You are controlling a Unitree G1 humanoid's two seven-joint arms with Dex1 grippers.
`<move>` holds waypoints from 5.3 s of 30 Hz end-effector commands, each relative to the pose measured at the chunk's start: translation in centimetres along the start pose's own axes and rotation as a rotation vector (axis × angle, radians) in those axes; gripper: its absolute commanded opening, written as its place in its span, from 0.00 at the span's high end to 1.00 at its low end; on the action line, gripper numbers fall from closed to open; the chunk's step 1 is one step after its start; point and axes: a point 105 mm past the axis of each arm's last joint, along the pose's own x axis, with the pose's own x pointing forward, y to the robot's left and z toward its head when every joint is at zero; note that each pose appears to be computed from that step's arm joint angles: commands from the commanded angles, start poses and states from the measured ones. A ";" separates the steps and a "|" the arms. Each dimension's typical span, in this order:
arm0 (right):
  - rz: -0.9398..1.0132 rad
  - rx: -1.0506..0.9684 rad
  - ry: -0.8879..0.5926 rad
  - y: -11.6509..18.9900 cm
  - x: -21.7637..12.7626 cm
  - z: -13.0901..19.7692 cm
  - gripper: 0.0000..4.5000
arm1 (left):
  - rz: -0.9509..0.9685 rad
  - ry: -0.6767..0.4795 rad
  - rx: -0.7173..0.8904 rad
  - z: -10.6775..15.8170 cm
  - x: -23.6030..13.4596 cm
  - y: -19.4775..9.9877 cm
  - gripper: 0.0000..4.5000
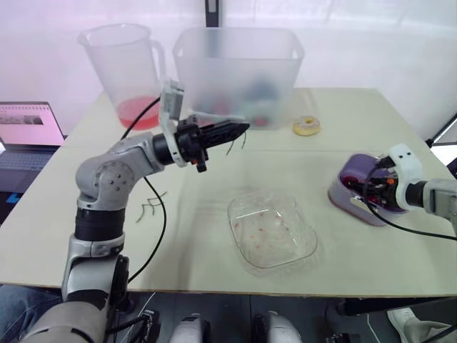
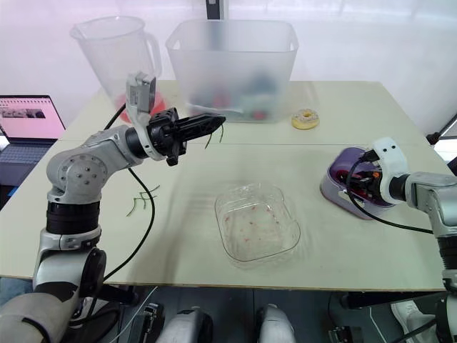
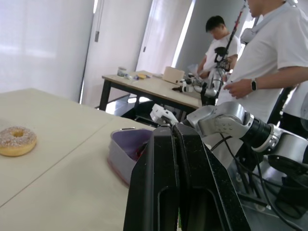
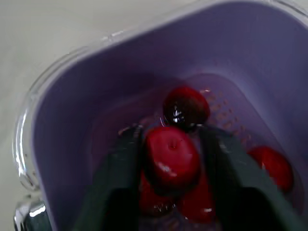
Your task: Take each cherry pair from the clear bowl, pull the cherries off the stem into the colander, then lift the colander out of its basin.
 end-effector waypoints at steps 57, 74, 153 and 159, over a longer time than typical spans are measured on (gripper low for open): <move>0.829 -0.326 -0.470 17.8 -7.3 12.9 0.00 | 0.962 -0.014 -0.026 -1.8 -22.6 7.3 0.01; 0.227 -0.377 -0.023 5.2 -9.6 7.3 0.00 | -0.038 0.363 0.166 -1.6 -6.1 -1.5 0.01; 0.165 -0.437 0.361 4.9 -6.8 5.1 0.95 | 0.026 0.172 0.446 -3.3 -5.7 -3.7 0.00; 0.143 -0.439 0.322 4.8 -8.2 6.5 0.95 | 0.012 0.162 0.442 -3.4 -5.4 -3.6 0.00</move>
